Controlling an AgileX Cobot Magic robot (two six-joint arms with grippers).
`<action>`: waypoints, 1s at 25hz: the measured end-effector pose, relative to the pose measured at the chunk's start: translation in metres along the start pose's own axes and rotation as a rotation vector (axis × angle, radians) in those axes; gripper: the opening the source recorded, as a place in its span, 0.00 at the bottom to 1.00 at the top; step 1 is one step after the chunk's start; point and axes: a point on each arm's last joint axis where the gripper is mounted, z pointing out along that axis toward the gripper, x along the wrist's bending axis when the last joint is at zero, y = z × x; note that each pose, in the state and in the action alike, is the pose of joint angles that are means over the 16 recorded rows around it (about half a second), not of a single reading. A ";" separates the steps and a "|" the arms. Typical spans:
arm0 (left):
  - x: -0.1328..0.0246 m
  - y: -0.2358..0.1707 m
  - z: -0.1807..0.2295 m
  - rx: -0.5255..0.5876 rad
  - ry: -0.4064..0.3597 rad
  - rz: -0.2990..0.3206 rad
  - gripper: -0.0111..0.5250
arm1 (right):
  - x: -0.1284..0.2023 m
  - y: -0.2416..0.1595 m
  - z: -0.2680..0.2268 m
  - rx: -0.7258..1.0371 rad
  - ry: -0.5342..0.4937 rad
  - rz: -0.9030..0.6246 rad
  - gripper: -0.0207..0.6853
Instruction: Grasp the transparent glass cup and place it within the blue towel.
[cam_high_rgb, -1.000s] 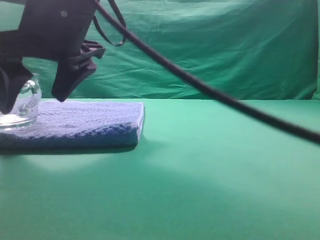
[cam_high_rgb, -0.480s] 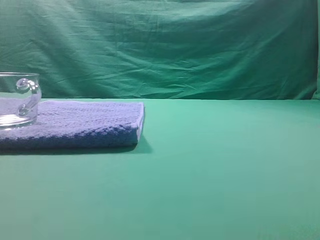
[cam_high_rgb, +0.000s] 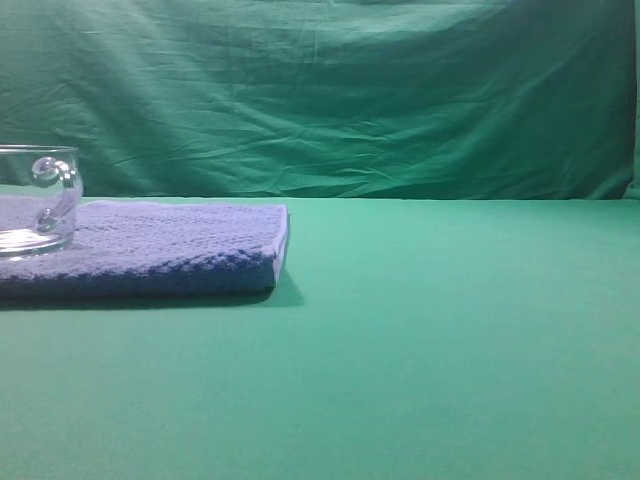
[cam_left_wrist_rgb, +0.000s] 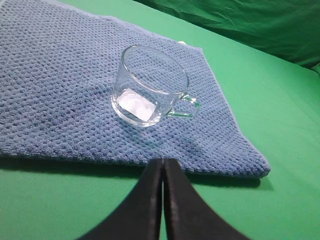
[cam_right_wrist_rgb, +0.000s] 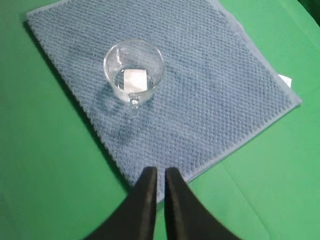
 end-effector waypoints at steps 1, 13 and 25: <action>0.000 0.000 0.000 0.000 0.000 0.000 0.02 | -0.002 -0.003 -0.005 -0.005 -0.017 0.017 0.10; 0.000 0.000 0.000 0.000 0.000 0.000 0.02 | -0.029 -0.065 -0.066 -0.221 -0.164 0.184 0.10; 0.000 0.000 0.000 0.000 0.000 0.000 0.02 | -0.051 -0.174 -0.074 -0.461 -0.345 0.354 0.10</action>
